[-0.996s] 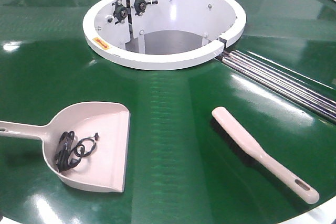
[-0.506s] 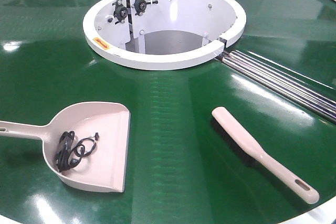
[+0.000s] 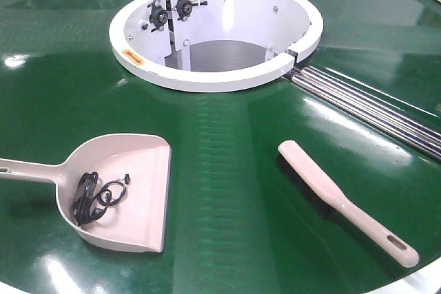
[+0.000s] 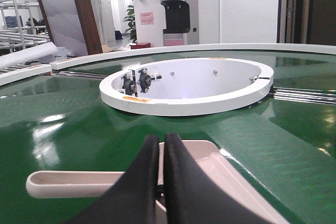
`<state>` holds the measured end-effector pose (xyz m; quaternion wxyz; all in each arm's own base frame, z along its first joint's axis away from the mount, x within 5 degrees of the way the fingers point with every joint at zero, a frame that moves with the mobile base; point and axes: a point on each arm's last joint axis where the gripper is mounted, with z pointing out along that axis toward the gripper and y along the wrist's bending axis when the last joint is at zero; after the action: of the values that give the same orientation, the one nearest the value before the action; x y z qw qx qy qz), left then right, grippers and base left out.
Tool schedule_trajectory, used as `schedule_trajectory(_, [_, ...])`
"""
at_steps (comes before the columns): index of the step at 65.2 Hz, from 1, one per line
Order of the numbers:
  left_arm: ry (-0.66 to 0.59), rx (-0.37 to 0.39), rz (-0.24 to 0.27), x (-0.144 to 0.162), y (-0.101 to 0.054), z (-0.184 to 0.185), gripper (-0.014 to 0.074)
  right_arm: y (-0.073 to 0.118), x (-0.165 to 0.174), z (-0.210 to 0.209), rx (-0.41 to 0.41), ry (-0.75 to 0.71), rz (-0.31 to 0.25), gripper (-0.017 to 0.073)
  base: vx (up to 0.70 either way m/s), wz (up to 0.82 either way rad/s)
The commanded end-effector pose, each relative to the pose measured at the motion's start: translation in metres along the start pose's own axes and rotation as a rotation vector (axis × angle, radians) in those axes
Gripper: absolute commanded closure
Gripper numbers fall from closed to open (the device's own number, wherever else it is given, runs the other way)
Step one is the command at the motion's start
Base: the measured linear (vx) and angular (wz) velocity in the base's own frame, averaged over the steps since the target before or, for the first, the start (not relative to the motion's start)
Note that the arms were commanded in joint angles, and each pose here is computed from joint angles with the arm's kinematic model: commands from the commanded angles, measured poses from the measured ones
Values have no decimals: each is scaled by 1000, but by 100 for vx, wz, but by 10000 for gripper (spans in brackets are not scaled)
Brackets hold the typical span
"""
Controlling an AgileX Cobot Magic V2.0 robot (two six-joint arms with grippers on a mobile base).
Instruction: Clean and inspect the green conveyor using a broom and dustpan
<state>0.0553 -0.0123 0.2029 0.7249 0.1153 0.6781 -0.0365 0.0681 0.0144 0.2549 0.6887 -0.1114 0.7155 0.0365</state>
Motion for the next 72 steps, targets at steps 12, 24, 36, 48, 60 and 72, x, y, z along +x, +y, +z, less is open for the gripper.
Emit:
schedule_trajectory(12, [-60, -68, -73, -2, 4, -1, 600, -2, -16, -1, 15, -99, -7, 568, 0, 0])
schedule_trajectory(24, [-51, -70, -75, -1, 4, -1, 600, -2, -16, -1, 15, -98, -7, 568, 0, 0])
schedule_trajectory(36, [-51, -70, -75, -2, 4, -1, 600, -2, -16, -1, 15, -98, -7, 568, 0, 0])
schedule_trajectory(48, [-51, -70, -75, -2, 4, -1, 600, -2, -16, -1, 15, -98, -7, 568, 0, 0])
schedule_trajectory(60, [-51, -70, -75, -2, 4, -1, 600, -2, -16, -1, 15, -98, -7, 568, 0, 0])
schedule_trajectory(72, [-51, -70, -75, -2, 4, -1, 600, -2, -16, -1, 15, -98, -7, 568, 0, 0])
